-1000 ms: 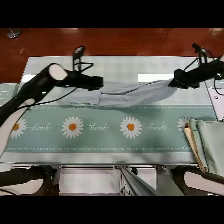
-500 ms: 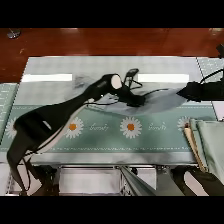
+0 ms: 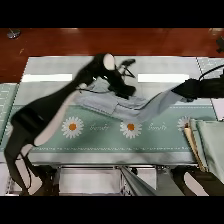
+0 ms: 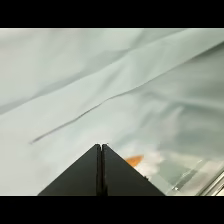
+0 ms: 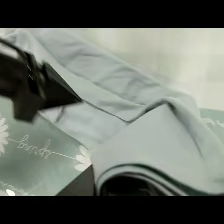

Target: Fold the shirts.

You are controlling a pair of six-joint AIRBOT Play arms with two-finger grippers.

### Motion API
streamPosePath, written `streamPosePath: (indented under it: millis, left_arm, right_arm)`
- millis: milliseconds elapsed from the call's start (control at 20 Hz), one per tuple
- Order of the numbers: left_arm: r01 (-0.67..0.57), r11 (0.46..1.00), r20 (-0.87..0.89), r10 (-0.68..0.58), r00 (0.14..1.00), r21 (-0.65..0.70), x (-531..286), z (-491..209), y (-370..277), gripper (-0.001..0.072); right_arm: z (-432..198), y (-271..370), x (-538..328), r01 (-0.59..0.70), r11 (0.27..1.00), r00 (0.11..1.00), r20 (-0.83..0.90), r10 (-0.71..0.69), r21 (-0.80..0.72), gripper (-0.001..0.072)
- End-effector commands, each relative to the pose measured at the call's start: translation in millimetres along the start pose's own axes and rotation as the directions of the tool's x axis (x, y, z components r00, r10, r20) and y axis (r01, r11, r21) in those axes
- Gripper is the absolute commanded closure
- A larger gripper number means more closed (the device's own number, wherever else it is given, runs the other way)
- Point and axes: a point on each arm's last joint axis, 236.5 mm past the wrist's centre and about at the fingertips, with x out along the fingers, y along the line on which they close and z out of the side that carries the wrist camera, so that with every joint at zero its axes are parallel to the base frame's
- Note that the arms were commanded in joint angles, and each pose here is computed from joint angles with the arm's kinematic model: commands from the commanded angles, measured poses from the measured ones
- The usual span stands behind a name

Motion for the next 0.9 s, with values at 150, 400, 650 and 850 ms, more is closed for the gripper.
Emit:
streamPosePath:
  millis: [150,400,650,850]
  left_arm:
    - [-0.121,0.974,0.300,0.176,0.938,-0.193,-189,-55,93,0.0686]
    - [-0.102,0.915,0.512,0.309,0.801,-0.391,-214,-187,102,0.0686]
    - [-0.002,0.850,0.507,0.315,0.803,-0.527,-160,-264,100,0.0687]
    - [0.013,0.842,0.525,0.325,0.787,-0.540,-155,-260,107,0.0687]
  right_arm:
    - [45,96,58,-0.138,0.978,0.988,-0.097,0.124,-0.156,0.0684]
    - [52,175,163,-0.246,0.942,0.955,-0.225,0.194,-0.229,0.0684]
    - [31,212,271,-0.286,0.941,0.927,-0.299,0.225,-0.178,0.0684]
    - [5,238,321,-0.381,0.923,0.884,-0.317,0.344,-0.061,0.0182]
